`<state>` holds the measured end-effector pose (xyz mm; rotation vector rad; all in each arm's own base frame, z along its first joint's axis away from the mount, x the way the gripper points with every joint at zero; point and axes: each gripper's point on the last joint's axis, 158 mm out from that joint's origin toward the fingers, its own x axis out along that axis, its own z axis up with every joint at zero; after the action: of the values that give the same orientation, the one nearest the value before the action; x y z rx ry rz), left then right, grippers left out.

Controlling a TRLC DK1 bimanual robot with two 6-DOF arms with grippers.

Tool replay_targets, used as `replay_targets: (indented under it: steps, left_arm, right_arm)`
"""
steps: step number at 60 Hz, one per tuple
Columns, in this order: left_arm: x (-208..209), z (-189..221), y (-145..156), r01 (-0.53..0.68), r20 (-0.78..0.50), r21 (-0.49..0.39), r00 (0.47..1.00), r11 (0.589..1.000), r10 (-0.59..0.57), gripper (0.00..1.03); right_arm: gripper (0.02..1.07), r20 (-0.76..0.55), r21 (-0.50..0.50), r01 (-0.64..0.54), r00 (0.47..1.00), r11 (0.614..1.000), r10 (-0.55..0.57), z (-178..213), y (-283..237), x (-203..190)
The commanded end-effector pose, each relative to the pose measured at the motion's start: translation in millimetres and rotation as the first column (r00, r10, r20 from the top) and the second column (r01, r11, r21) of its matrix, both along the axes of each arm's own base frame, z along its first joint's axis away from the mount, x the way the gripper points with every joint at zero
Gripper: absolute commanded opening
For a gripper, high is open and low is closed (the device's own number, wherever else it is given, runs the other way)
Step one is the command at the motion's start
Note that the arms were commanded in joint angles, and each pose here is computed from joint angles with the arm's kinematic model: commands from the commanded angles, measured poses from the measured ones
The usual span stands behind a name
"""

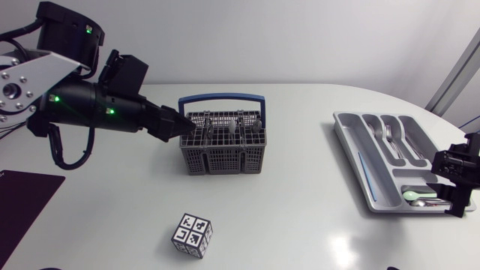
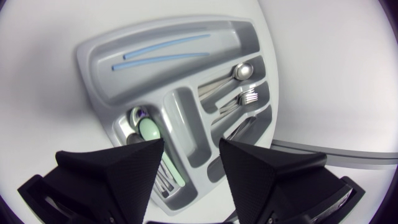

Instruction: Transfer all utensils from the basket to the drawer tray.

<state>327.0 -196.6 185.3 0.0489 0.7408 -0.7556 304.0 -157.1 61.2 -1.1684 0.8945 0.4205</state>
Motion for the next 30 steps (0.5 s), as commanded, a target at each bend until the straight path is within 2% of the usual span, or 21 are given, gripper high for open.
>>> replay_targets:
  steps: [1, 14, 30]
  left_arm:
    - [-2.8, -8.6, 7.4, -0.003, 0.012, 0.021, 1.000, 1.000, 0.003, 0.66]
    - [-3.9, -20.5, 11.8, -0.011, 0.013, 0.042, 1.000, 0.999, 0.011, 0.66]
    - [-4.0, -39.9, 12.8, -0.015, 0.021, 0.062, 1.000, 0.998, 0.014, 0.66]
  right_arm:
    - [0.78, 0.032, 0.056, 0.040, 0.999, 0.998, -0.042, 13.2, 20.6, 10.4]
    - [0.78, 0.021, 0.223, 0.076, 0.996, 0.972, -0.083, 23.8, 100.1, 32.1]
    - [0.78, -0.061, 0.451, 0.127, 0.992, 0.884, -0.111, 39.4, 207.6, 50.9]
